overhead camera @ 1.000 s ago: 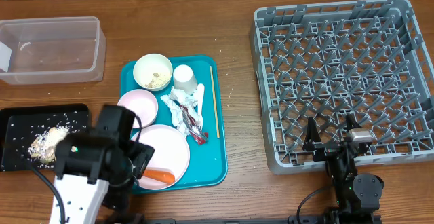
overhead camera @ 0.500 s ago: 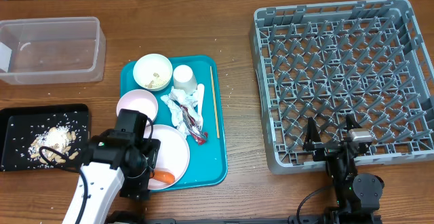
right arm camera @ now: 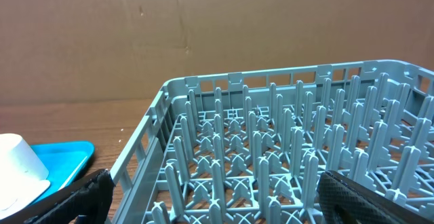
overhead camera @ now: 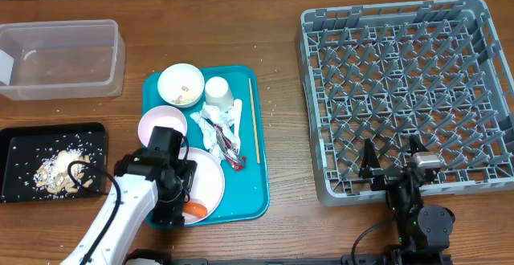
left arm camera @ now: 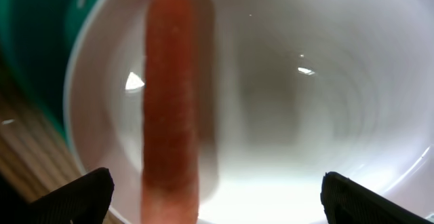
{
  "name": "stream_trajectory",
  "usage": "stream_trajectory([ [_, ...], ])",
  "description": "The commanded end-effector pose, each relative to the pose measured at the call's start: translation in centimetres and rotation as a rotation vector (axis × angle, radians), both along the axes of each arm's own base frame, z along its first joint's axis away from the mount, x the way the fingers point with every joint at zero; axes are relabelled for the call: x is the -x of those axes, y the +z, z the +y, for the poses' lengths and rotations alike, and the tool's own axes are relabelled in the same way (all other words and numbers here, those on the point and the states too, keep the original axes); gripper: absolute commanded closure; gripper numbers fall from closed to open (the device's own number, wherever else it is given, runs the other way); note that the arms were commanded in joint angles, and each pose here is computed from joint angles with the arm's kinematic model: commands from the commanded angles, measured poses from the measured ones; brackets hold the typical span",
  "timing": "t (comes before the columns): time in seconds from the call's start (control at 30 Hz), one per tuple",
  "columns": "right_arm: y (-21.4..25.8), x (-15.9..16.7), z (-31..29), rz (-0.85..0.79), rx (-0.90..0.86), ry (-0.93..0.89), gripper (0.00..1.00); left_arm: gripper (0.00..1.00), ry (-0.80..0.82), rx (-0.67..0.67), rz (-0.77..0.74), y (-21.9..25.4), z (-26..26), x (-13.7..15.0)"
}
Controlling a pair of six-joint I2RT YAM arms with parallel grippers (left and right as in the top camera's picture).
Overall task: Sort waste into correct bins and load items into the dishwasher rack
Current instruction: 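Move the left gripper down to the carrot on the pink plate, then grasp the orange carrot with the left gripper and lift it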
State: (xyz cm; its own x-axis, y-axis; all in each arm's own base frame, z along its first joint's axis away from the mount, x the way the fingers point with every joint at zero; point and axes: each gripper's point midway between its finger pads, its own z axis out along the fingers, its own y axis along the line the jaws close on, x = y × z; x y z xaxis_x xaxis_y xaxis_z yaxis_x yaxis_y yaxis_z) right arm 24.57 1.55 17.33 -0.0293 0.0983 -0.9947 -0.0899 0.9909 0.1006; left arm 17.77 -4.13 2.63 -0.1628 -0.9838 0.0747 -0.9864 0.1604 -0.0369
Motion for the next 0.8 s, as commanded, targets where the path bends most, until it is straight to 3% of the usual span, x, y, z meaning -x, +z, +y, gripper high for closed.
stream_trajectory([
  [0.0,-0.2,0.0,-0.1,-0.002,0.003,-0.006,0.00,0.00,-0.065,-0.004,0.038,-1.0,-0.1,0.7],
  [0.33,-0.2,0.0,-0.1,-0.001,0.003,-0.006,0.00,0.00,-0.065,0.030,0.114,-2.5,-0.8,1.1],
  [0.53,-0.2,0.0,-0.1,-0.002,0.003,-0.006,0.00,0.00,-0.152,0.038,0.076,-2.9,-1.0,0.1],
  [0.6,-0.2,0.0,-0.1,-0.002,0.003,-0.006,0.00,0.03,-0.153,0.034,0.078,-3.0,-0.9,0.1],
  [0.77,-0.2,0.0,-0.1,-0.002,0.003,-0.006,0.00,0.22,-0.163,0.001,0.065,-3.1,-0.3,-0.3],
])
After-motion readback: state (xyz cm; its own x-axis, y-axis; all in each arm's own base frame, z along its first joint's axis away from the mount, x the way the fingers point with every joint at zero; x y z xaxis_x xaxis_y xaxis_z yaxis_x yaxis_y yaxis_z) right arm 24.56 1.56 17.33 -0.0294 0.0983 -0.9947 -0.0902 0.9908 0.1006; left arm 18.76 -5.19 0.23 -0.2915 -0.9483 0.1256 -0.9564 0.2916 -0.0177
